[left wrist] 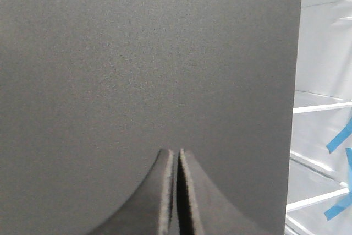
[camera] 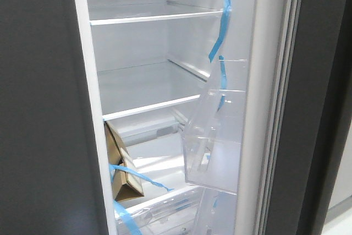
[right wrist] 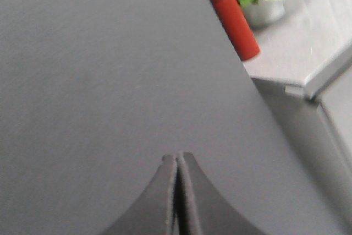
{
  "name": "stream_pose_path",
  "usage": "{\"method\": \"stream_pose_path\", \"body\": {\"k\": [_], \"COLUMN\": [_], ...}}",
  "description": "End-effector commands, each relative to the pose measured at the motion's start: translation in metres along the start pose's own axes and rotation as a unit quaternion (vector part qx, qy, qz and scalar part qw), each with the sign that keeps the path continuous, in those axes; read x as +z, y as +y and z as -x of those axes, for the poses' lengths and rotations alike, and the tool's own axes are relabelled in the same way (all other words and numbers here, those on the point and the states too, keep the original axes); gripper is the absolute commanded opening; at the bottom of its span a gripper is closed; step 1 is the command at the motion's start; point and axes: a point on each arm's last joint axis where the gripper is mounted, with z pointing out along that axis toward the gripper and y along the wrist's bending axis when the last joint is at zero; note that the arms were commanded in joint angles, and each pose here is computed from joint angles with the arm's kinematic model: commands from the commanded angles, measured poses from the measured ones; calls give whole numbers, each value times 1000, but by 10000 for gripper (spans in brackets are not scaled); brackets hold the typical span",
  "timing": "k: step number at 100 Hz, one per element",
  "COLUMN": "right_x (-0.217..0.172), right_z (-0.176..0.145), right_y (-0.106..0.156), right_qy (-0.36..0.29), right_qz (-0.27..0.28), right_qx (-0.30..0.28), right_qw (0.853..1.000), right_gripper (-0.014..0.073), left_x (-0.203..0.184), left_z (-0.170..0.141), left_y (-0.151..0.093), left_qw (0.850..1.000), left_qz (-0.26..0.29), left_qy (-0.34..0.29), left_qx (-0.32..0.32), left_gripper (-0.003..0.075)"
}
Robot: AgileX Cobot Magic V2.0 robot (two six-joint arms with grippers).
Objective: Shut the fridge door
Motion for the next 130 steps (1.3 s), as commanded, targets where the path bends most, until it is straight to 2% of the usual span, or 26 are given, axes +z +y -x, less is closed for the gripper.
{"method": "stream_pose_path", "body": {"k": [1, 20, 44, 67, 83, 130], "right_x": [6, 14, 32, 47, 59, 109], "right_z": [13, 4, 4, 2, 0, -19], "right_y": [2, 3, 20, 35, 48, 104], "right_qy": [-43, 4, 73, 131, 153, 179], "right_qz": [-12, -20, -6, 11, 24, 83], "right_qx": [95, 154, 213, 238, 234, 126], "right_qw": [994, 988, 974, 962, 960, 972], "right_gripper": [-46, -46, -46, -46, -46, -46], "left_x": [-1, -1, -1, -1, -1, -1], "left_z": [-4, -4, -4, -4, -4, -4], "left_y": [0, 0, 0, 0, 0, 0], "left_qw": [1000, 1000, 1000, 1000, 1000, 1000], "left_qz": [-3, -3, -3, -3, -3, -3], "left_qy": [-25, -25, -25, -25, -25, -25], "left_qx": [-5, -5, -5, -5, -5, -5], "left_gripper": [-20, -20, -20, -20, -20, -20]}}
